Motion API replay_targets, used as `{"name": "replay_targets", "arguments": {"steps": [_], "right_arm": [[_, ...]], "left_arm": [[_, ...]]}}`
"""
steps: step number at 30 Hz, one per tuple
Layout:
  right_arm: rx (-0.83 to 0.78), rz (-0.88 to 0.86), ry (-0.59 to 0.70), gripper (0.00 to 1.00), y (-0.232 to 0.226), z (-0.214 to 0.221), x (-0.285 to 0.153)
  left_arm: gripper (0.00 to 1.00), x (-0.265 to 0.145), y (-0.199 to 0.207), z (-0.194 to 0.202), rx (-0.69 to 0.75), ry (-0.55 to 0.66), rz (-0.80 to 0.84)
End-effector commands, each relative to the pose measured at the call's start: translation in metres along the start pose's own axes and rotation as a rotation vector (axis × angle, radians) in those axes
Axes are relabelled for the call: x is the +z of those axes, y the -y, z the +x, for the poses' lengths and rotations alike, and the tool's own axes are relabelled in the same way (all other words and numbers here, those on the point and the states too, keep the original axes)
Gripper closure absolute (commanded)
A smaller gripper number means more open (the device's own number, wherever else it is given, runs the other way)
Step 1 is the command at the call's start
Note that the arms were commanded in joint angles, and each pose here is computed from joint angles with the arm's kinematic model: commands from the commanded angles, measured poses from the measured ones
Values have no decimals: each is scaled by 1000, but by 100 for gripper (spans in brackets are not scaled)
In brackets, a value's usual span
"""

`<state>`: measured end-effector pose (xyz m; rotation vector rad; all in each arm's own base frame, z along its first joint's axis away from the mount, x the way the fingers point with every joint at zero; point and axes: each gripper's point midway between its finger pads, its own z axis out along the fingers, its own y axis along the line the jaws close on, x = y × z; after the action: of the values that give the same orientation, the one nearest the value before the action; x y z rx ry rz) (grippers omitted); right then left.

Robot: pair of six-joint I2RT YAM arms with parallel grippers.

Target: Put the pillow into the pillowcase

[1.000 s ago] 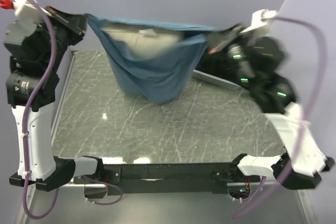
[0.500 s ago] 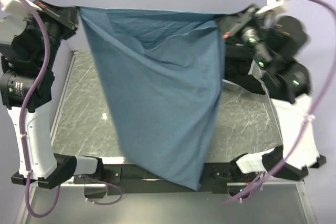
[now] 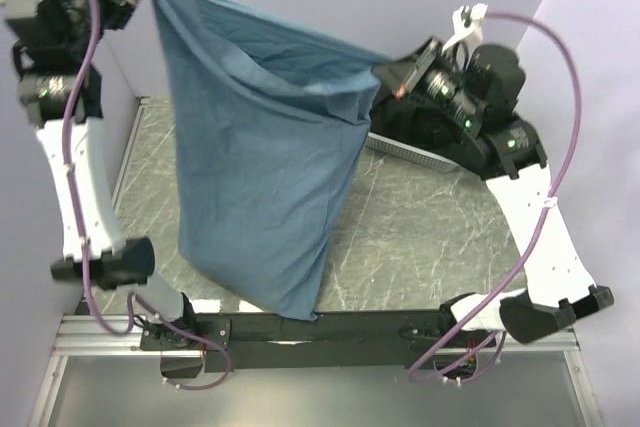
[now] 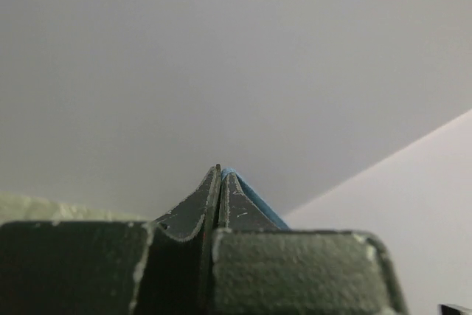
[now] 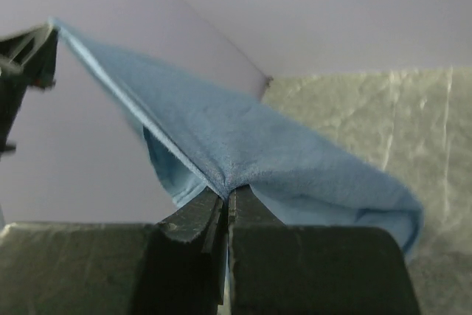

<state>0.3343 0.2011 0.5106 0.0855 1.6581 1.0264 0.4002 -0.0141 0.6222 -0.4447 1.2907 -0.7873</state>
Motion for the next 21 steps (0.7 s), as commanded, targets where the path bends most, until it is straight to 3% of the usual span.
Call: {"name": "replay_targets", "arguments": {"steps": [1,4,6,7,8,9,10,12,13,17,21], "right_arm": [[15,56,63,100,18,7,-26],[-8,186,-99,100,52,113,-23],[9,160,-126,100,51,161,-24],[22,209,-195,100,78,207,-31],[8,251,-191,100,89,224,-33],[-20,207,-248,100,72,260,-41],[-51,253,-304,100,88,296,-48],[-97,243,-364,100,78,340,-61],[-120,274,-411,100,86,364,-65],[-135,280,-502,100,85,405,-76],[-168,392,-482,100,105,396,-99]], "left_arm": [[99,1,19,-51,-8,157,104],[99,12,22,-45,-49,122,144],[99,25,20,-17,-67,23,178],[99,41,17,14,-54,-53,185],[99,48,10,40,-52,-120,155],[99,56,5,61,-40,-162,138],[99,65,1,107,-12,-259,136],[99,69,-8,158,-6,-362,97],[99,66,-12,202,9,-449,89],[99,55,-15,281,54,-579,52],[99,36,-16,348,108,-711,24]]}}
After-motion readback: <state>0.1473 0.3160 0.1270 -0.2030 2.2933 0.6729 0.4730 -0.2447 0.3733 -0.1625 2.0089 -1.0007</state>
